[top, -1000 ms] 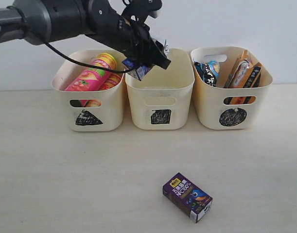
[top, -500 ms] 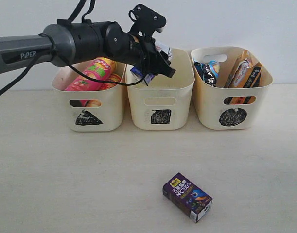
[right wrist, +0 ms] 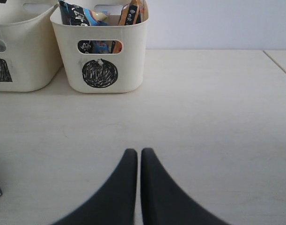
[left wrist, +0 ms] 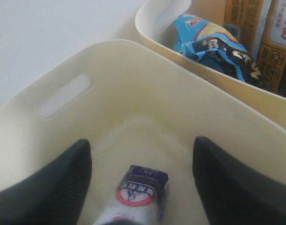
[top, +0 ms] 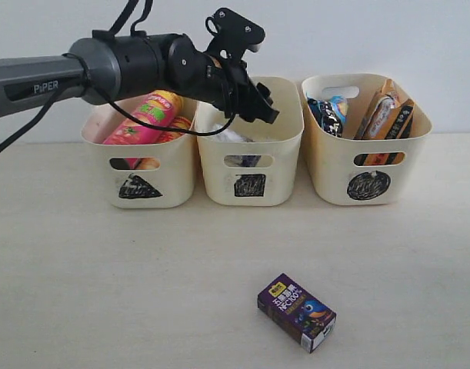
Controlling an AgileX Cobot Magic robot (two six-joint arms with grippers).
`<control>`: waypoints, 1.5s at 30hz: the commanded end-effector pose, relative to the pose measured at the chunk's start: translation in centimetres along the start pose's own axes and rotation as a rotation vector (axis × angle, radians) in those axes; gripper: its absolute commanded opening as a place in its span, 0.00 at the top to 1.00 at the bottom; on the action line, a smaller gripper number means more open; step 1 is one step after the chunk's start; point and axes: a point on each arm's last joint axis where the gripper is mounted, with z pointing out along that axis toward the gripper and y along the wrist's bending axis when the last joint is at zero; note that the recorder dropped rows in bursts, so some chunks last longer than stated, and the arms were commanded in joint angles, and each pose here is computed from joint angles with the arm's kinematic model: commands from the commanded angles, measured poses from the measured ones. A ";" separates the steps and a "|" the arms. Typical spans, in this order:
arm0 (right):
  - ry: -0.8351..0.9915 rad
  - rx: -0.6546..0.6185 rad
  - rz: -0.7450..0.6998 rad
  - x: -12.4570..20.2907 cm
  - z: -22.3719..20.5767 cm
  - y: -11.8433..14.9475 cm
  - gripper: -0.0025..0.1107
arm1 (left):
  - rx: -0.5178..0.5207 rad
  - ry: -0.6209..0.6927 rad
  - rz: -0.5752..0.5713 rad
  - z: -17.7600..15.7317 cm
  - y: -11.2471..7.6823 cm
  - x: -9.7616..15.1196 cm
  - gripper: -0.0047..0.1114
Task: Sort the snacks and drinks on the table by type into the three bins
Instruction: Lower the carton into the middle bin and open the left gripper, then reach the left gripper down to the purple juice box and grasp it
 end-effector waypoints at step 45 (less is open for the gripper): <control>-0.013 0.001 -0.004 -0.1 0.0 0.0 0.98 | 0.980 0.379 1.253 -11.3 -15.4 3.4 0.40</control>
